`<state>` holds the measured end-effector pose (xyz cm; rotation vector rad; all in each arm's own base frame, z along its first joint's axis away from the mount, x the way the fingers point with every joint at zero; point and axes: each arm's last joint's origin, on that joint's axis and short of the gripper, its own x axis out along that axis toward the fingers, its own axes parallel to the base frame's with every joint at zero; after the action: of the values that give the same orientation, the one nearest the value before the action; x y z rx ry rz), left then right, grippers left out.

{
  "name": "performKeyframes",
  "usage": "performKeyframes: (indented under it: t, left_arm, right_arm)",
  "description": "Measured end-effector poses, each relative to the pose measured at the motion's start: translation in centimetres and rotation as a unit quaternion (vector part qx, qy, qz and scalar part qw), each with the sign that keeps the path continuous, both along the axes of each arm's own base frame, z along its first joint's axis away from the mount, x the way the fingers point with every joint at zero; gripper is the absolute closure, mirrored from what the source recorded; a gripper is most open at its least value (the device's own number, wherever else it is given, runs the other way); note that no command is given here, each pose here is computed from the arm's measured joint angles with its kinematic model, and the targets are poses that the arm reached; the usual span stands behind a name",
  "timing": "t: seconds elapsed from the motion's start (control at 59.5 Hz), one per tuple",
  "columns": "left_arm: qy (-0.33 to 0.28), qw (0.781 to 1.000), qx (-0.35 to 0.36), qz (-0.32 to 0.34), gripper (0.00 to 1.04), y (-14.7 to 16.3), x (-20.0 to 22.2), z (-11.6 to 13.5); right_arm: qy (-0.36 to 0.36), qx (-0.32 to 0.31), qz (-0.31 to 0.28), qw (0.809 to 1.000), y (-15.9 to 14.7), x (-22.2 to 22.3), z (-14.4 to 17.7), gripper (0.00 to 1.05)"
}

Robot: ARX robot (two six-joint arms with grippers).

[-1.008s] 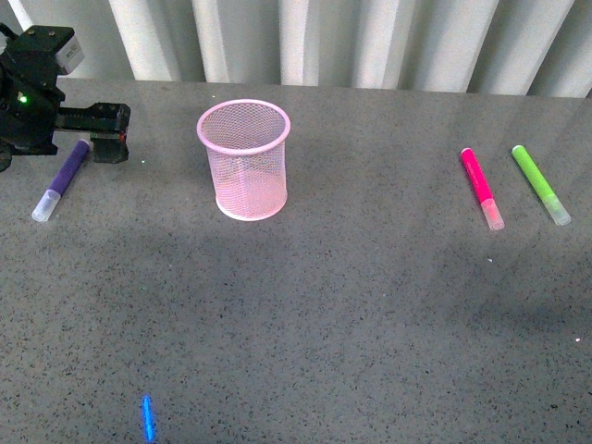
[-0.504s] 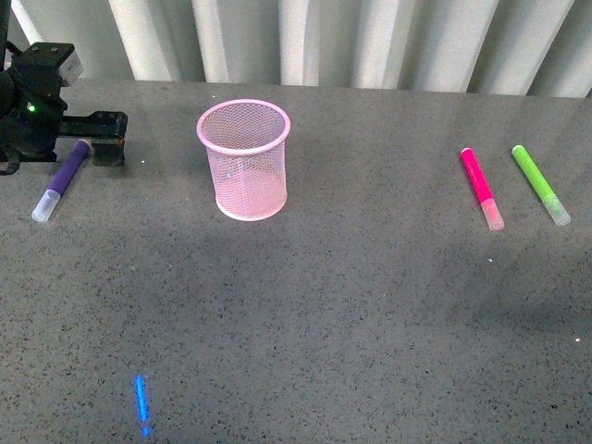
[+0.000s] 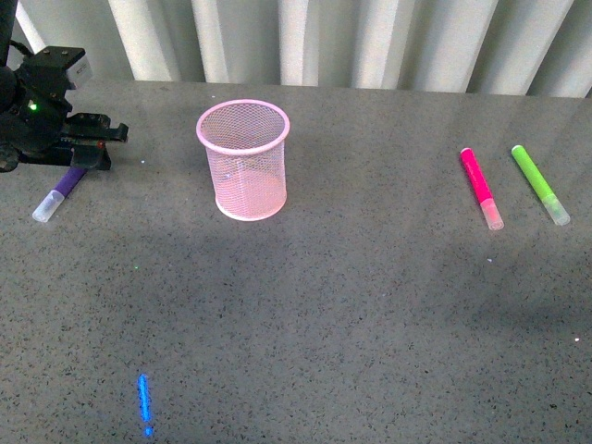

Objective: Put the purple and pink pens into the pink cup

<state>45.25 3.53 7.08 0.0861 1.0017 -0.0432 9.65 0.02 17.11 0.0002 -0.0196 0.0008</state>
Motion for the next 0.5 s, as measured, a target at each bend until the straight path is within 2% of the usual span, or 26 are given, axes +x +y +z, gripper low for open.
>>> performKeyframes:
  t: [0.067,0.168,0.37,0.504]
  left_arm:
    - [0.004,1.000,0.000,0.001,0.73,0.0,0.0,0.1]
    - [0.004,1.000,0.001,0.003,0.91,0.0,0.0,0.1]
    - [-0.025,1.000,-0.005,0.005,0.92,-0.6,-0.9,0.2]
    - [-0.067,0.998,-0.018,0.008,0.92,-1.2,-1.8,1.0]
  right_arm:
    - [0.000,0.000,0.000,1.000,0.0,0.0,0.0,0.07]
    - [0.000,0.000,0.000,1.000,0.0,0.0,0.0,0.07]
    - [0.000,0.000,0.000,1.000,0.0,0.0,0.0,0.07]
    - [0.000,0.000,0.000,1.000,0.0,0.0,0.0,0.07]
